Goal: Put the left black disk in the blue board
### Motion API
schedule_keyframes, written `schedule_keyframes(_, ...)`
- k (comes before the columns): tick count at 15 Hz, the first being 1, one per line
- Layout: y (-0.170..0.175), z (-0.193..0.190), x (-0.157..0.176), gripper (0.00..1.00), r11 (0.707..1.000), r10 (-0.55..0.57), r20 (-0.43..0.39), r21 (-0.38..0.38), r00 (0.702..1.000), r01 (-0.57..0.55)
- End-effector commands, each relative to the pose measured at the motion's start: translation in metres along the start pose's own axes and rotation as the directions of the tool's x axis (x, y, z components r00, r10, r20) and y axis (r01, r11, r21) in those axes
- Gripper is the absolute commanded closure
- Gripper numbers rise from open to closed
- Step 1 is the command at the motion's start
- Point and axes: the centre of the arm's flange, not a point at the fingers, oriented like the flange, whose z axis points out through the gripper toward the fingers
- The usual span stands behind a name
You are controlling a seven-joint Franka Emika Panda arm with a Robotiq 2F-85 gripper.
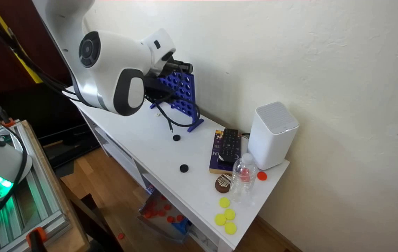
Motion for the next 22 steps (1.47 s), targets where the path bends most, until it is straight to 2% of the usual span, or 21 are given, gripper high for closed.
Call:
schedule_keyframes(1,0.001,0.006,-0.002,0.91,1.0,0.006,-0.029,-0.009,1.0,-0.007)
schedule_keyframes(22,-0.002,-0.002,-0.009,0.91,1.0,0.006,-0.015,-0.014,1.0,-0.007)
